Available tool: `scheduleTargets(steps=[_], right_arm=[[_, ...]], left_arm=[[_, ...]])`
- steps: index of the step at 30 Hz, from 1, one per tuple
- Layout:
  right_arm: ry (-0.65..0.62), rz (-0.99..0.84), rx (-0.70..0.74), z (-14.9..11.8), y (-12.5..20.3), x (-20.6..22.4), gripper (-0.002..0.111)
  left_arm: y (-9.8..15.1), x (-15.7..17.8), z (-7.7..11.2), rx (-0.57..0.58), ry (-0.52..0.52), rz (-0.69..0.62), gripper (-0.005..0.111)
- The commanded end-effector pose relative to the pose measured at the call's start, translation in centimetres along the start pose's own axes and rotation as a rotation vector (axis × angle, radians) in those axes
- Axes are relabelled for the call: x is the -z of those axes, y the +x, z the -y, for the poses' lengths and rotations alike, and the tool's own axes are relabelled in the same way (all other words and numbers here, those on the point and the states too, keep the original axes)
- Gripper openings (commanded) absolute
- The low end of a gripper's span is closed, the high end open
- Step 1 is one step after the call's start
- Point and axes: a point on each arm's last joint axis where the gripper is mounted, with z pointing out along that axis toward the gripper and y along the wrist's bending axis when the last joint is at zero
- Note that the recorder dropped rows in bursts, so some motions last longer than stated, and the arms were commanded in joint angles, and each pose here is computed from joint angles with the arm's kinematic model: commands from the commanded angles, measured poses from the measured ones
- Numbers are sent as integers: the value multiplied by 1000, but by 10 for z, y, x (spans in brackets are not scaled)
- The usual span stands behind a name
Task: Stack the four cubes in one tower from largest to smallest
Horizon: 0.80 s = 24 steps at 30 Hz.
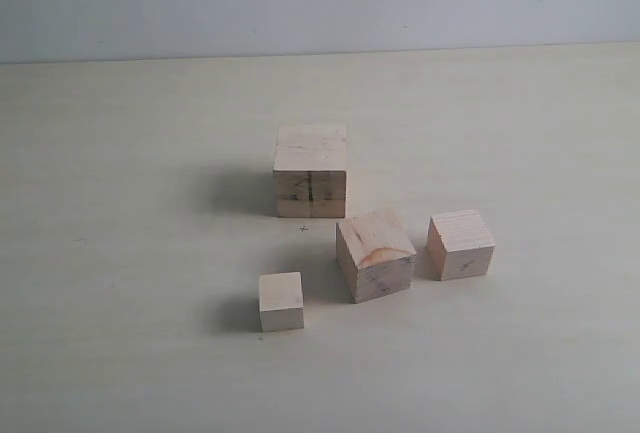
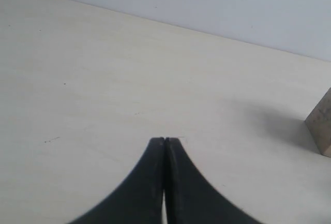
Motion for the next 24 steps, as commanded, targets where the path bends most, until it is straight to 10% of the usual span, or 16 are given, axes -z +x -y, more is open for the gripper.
scheduleTargets(steps=[1, 5, 10, 19, 24], right_arm=[[-79, 418, -722, 6, -38, 7, 0], [-307, 790, -1251, 16, -72, 26, 0], [-455, 850, -1288, -7, -148, 29, 0], [-917, 742, -475, -116, -315, 7, 0], [-808, 521, 174, -145, -322, -44, 0]], left_arm=[[-1, 1, 1, 3, 11, 13, 0], [-1, 1, 1, 3, 11, 13, 0], [-2, 1, 1, 3, 11, 15, 0], [-3, 1, 1, 4, 14, 27, 0], [-4, 1, 2, 4, 19, 41, 0]])
